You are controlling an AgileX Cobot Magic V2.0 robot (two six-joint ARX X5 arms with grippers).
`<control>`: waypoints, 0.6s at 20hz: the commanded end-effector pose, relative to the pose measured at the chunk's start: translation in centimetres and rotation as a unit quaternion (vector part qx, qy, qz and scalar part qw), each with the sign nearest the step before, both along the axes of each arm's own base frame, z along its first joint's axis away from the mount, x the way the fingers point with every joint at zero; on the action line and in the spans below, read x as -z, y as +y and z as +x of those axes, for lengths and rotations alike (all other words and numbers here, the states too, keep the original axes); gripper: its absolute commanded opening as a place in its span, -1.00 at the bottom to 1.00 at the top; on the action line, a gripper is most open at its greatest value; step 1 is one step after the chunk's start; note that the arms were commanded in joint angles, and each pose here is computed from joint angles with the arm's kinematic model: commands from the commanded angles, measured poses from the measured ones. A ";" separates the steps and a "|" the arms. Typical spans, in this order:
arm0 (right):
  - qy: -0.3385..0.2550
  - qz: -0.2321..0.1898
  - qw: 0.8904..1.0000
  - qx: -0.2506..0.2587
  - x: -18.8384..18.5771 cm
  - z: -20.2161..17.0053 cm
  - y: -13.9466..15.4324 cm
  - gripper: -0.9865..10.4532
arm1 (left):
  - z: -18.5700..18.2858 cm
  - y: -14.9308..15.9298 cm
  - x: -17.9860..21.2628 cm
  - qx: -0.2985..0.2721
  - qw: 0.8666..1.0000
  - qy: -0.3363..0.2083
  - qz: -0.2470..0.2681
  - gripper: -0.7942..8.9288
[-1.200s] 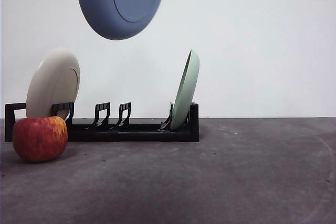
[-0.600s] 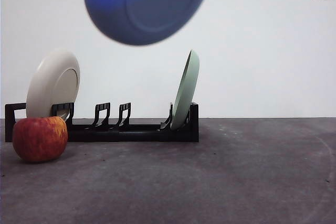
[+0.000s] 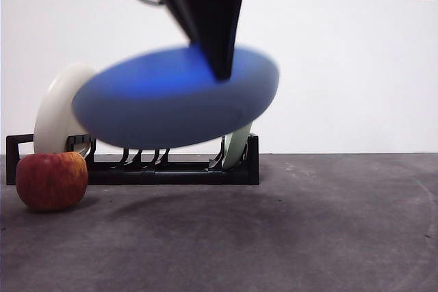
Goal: Take the blue plate from the plate rack,put the plate on the table,take the apple from the table,put the apple in the plate
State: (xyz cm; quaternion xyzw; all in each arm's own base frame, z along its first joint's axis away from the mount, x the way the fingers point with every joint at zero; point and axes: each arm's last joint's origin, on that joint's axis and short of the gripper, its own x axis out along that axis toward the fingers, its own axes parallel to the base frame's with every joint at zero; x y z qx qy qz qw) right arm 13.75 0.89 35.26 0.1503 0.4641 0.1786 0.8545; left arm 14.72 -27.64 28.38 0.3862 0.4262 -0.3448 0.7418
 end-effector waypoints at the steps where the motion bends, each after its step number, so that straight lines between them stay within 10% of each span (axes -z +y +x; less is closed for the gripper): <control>1: -0.012 0.001 1.000 0.002 -0.2 0.2 0.0 -0.83 | -0.1 0.0 1.8 -0.004 1.000 -0.004 -0.004 -0.85; 12: -0.024 0.001 1.000 0.002 -0.3 0.4 0.0 -0.83 | 0.1 -0.5 6.3 0.027 1.000 0.009 0.006 -0.85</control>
